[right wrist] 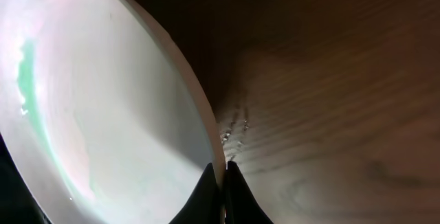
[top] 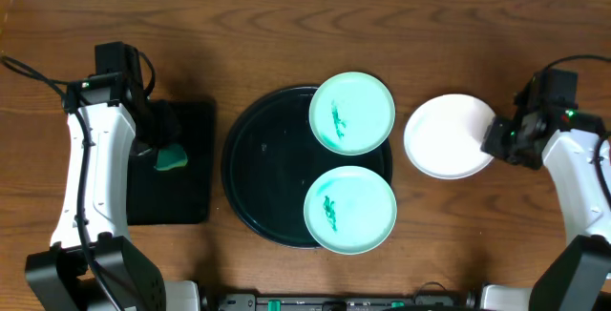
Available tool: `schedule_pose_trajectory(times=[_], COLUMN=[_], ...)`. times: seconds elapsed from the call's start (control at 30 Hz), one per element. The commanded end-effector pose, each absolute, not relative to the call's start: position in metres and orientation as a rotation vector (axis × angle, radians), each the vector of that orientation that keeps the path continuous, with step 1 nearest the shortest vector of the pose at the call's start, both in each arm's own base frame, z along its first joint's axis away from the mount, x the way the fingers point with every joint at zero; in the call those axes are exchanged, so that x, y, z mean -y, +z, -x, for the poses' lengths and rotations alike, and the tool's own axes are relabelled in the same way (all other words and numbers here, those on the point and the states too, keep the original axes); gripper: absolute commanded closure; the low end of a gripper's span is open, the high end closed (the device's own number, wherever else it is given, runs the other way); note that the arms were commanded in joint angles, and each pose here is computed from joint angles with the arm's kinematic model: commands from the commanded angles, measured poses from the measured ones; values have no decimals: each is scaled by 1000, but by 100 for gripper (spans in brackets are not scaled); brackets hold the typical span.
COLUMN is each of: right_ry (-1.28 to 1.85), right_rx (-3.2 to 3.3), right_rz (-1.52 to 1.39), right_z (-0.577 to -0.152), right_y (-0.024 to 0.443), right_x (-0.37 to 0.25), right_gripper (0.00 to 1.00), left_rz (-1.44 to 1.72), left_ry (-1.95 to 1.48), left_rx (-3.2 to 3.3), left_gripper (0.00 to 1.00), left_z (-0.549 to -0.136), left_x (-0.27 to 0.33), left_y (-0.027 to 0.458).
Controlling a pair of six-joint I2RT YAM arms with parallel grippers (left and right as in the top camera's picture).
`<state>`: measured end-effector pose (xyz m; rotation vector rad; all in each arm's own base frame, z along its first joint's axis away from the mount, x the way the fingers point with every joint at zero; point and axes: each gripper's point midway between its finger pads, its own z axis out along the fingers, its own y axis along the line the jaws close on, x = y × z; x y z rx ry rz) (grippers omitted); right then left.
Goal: Clean dirty plates on tray and stack at the side
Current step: 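Place the white plate on the table right of the tray, release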
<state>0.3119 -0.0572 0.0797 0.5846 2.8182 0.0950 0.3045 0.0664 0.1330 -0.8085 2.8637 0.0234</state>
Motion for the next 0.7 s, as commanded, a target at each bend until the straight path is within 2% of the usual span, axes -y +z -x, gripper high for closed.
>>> schedule_pose_trajectory(times=[0.0, 0.33, 0.5, 0.67], right_ry=[131, 182, 405, 654], right_rx=[-2858, -2857, -2863, -2891], right_rz=[-523, -574, -479, -341], right_z=[-301, -300, -308, -302], right_y=[62, 61, 94, 133], right_x=[50, 45, 19, -21], right_gripper=[98, 81, 71, 70], left_rz=[783, 783, 783, 783], left_ry=[27, 27, 27, 27], left_rx=[-2870, -2870, -2870, -2871], left_gripper=[93, 93, 93, 93], left_z=[-306, -306, -306, -306], left_x=[-67, -67, -67, -67], left_y=[134, 134, 134, 134])
